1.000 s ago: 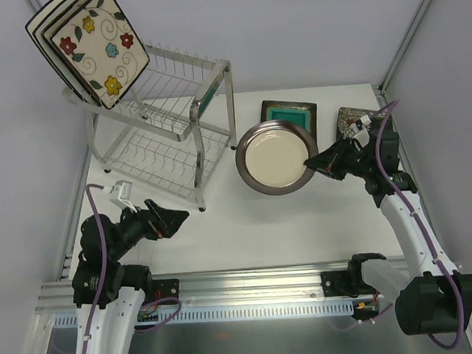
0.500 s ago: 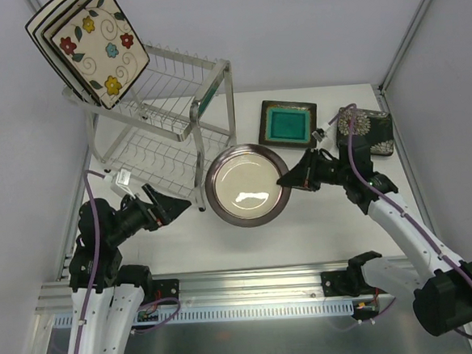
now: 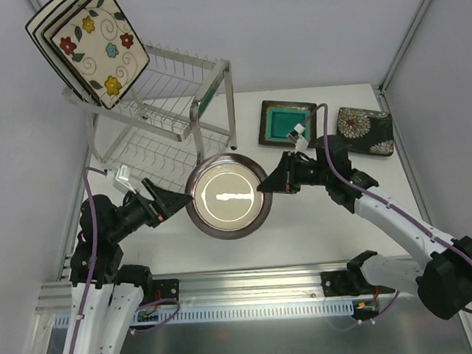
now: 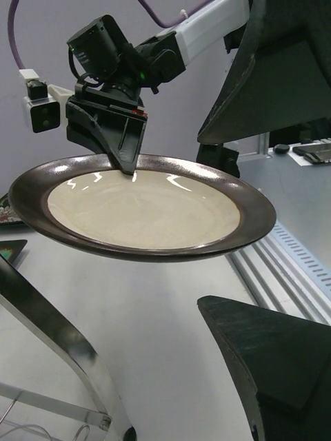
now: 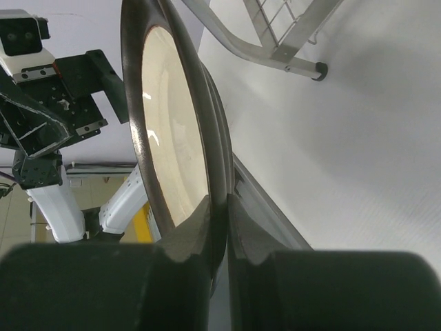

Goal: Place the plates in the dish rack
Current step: Pass the plate from the right arm to the left

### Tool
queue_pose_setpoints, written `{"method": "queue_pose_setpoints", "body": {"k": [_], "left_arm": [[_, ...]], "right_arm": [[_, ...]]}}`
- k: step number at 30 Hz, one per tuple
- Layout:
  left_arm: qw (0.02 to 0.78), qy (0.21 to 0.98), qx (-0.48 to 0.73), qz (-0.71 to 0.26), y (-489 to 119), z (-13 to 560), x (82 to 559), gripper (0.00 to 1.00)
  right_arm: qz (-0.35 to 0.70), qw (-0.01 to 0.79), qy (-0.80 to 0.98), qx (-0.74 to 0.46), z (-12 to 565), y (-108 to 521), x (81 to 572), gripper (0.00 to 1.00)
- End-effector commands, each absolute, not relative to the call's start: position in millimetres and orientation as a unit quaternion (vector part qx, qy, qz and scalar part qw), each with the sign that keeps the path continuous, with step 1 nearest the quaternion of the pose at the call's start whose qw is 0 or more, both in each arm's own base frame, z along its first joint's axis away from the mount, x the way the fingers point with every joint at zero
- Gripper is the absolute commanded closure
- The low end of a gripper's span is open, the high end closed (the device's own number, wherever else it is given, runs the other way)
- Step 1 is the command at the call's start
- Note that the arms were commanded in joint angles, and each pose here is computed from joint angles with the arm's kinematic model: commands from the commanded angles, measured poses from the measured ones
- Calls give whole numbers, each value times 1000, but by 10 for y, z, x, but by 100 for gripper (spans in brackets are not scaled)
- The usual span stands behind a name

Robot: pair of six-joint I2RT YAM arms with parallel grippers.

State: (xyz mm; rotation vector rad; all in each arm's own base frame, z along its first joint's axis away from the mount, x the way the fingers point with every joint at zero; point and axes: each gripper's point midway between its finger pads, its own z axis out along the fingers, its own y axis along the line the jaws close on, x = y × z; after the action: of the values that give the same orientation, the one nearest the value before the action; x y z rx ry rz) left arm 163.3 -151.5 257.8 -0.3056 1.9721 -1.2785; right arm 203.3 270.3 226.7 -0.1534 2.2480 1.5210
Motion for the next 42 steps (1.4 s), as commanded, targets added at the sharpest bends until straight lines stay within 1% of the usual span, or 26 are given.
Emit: {"method": "queue_pose_setpoints", "body": {"k": [1, 6, 7, 13, 14, 16, 17, 20, 21, 22, 23, 27, 28, 30, 31, 34, 37, 38, 40, 41, 42], "left_arm": [[371, 760, -114, -521, -1586, 2670, 1631, 8], [363, 762, -113, -524, -1621, 2641, 1620, 13], [364, 762, -112, -524, -1626, 2642, 1620, 16], [365, 761, -106, -526, -1648, 2668, 1618, 25], [364, 761, -104, -527, -1653, 2672, 1614, 30], [365, 761, -101, -527, -1659, 2673, 1614, 37], [365, 762, -102, -526, -1658, 2667, 1617, 43], [367, 761, -102, -525, -1655, 2663, 1617, 53], [368, 761, -100, -525, -1658, 2665, 1612, 58], [368, 761, -99, -525, -1659, 2664, 1610, 60], [368, 761, -99, -524, -1658, 2661, 1615, 65], [371, 763, -93, -521, -1658, 2652, 1616, 77], [371, 763, -92, -521, -1660, 2648, 1616, 88], [375, 763, -92, -519, -1654, 2651, 1624, 97], [375, 763, -90, -519, -1655, 2654, 1624, 100], [384, 762, -84, -515, -1644, 2674, 1627, 100], [403, 758, -71, -508, -1622, 2724, 1631, 100], [410, 756, -67, -506, -1613, 2750, 1630, 100], [434, 749, -57, -497, -1578, 2816, 1634, 100], [445, 748, -49, -490, -1562, 2831, 1636, 100], [454, 745, -45, -487, -1548, 2863, 1638, 100]], "right_arm": [[621, 284, 720, -126, 3158, 2910, 2024, 99], [629, 290, 708, -140, 3285, 3004, 1997, 99], [629, 287, 709, -141, 3279, 3030, 1998, 99], [635, 284, 702, -152, 3324, 3144, 1942, 99], [634, 284, 703, -152, 3315, 3156, 1946, 99], [634, 283, 703, -153, 3311, 3183, 1935, 99], [634, 282, 704, -153, 3299, 3191, 1934, 99], [632, 282, 706, -153, 3280, 3208, 1936, 99], [631, 282, 706, -153, 3278, 3215, 1934, 99], [631, 282, 706, -154, 3281, 3218, 1932, 99], [630, 282, 707, -154, 3270, 3225, 1930, 100], [622, 285, 711, -162, 3266, 3233, 1924, 99], [620, 284, 713, -162, 3256, 3235, 1923, 99], [613, 287, 717, -167, 3245, 3239, 1912, 99], [609, 287, 720, -167, 3222, 3234, 1918, 99], [589, 292, 734, -169, 3141, 3204, 1927, 98], [565, 294, 752, -169, 3017, 3148, 1930, 84], [556, 292, 760, -168, 2974, 3110, 1915, 73], [539, 301, 767, -171, 2925, 3066, 1929, 61], [527, 302, 777, -167, 2880, 3020, 1931, 50], [520, 304, 780, -167, 2860, 2998, 1932, 46]]}}
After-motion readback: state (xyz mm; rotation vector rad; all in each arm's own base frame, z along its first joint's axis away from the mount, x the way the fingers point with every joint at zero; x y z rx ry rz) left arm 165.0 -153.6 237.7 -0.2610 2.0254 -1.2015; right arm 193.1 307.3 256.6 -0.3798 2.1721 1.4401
